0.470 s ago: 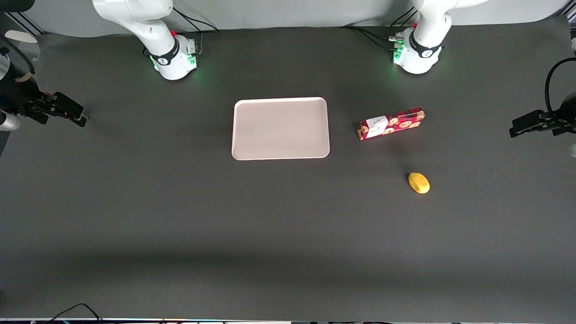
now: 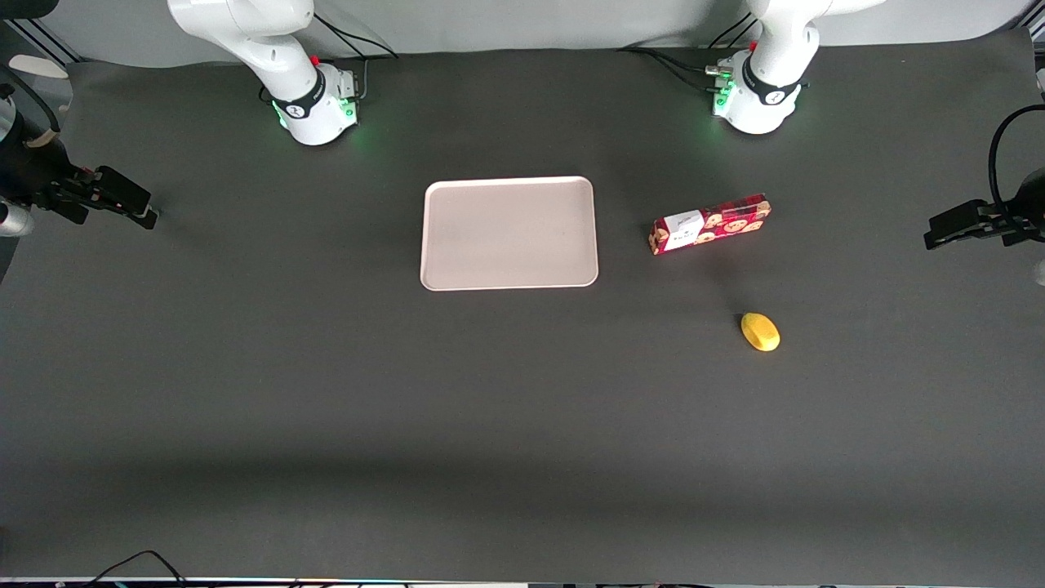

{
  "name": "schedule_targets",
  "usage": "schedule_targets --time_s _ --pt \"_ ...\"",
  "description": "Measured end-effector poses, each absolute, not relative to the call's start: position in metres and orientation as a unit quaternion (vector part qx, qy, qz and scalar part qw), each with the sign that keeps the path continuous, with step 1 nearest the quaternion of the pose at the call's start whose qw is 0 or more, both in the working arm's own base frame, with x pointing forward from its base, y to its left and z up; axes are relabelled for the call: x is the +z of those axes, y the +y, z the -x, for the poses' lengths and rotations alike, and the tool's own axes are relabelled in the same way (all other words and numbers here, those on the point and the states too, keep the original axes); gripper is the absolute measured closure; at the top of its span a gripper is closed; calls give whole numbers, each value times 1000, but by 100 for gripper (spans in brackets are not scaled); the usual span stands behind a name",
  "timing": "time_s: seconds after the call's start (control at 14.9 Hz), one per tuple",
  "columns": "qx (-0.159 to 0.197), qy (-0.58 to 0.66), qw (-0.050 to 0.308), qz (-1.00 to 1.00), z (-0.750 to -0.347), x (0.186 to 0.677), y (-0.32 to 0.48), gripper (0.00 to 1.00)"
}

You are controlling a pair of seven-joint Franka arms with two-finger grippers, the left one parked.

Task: Place coke bottle on tray

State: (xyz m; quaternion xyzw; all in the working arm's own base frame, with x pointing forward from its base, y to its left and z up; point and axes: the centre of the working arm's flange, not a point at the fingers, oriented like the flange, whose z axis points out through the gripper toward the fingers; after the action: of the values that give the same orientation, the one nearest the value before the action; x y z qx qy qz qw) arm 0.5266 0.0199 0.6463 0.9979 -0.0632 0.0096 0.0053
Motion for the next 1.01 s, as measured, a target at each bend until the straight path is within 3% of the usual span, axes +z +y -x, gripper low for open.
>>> schedule_targets --time_s 1.01 --pt "6 -64 6 -998 -526 649 20 0"
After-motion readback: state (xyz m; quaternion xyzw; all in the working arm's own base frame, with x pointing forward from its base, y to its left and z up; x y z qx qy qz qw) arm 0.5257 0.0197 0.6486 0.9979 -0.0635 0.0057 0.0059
